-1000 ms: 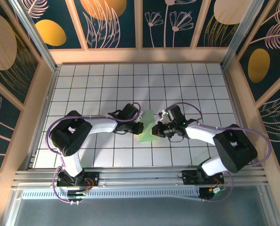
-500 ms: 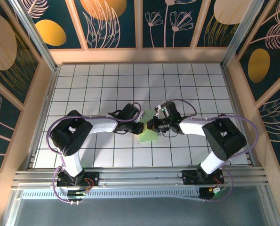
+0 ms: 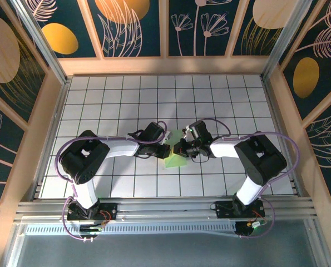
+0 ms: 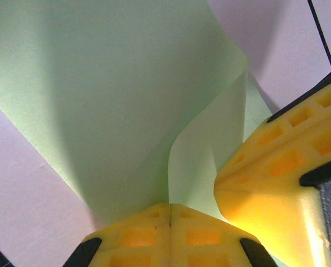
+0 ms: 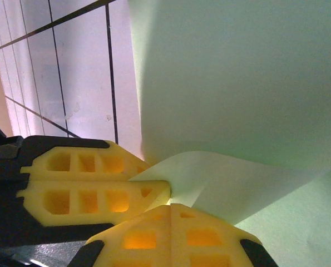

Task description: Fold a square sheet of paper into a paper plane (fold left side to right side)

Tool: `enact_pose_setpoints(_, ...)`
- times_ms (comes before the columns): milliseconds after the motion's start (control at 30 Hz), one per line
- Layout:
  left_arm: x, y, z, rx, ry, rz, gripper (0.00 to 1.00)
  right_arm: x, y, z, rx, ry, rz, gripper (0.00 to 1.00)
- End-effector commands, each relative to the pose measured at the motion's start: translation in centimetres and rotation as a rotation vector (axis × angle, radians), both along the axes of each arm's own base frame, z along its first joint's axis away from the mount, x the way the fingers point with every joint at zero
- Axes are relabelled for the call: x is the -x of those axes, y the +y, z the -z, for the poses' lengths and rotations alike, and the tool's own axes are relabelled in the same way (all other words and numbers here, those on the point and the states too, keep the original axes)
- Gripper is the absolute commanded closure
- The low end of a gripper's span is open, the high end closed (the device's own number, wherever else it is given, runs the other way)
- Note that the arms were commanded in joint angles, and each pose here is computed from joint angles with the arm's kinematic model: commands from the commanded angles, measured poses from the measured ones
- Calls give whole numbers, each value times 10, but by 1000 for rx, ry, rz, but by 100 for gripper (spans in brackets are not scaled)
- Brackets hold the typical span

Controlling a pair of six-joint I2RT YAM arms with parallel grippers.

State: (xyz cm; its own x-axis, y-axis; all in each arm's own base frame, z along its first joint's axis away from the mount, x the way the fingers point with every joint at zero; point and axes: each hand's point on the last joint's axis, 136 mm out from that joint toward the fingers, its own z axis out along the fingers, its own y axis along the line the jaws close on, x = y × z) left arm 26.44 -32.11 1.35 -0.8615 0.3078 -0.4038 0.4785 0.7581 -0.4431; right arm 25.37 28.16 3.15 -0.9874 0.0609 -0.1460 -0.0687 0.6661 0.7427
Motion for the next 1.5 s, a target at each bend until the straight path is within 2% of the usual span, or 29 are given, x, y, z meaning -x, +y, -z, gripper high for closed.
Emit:
enact_pose_setpoints(0,7,16,26,-85,50,-1,100,-3,2,5,26,7,7,100)
enact_pose_setpoints(667,6,16,24,-84,46,-15,99,1,-10,24,109,41,19,100)
enact_pose_setpoints(867,-9,12,-5,-58,-15,-56,90,4,-13,27,113,48,23,100)
enact_pose_setpoints(967,-20,13,-28,-42,-53,-90,82,4,-13,27,109,49,23,100)
enact_pose_setpoints(1100,-23,18,-56,-1,-68,-132,79,3,-12,26,105,45,19,100)
enact_pose_setpoints(1200,-14,16,-69,50,-33,-134,82,4,-12,26,103,45,21,100)
enact_pose_setpoints(1333,16,11,-71,166,101,-132,92,4,-12,26,100,46,17,100)
enact_pose_setpoints(1467,35,2,-73,290,225,-141,95,5,-10,26,97,48,14,100)
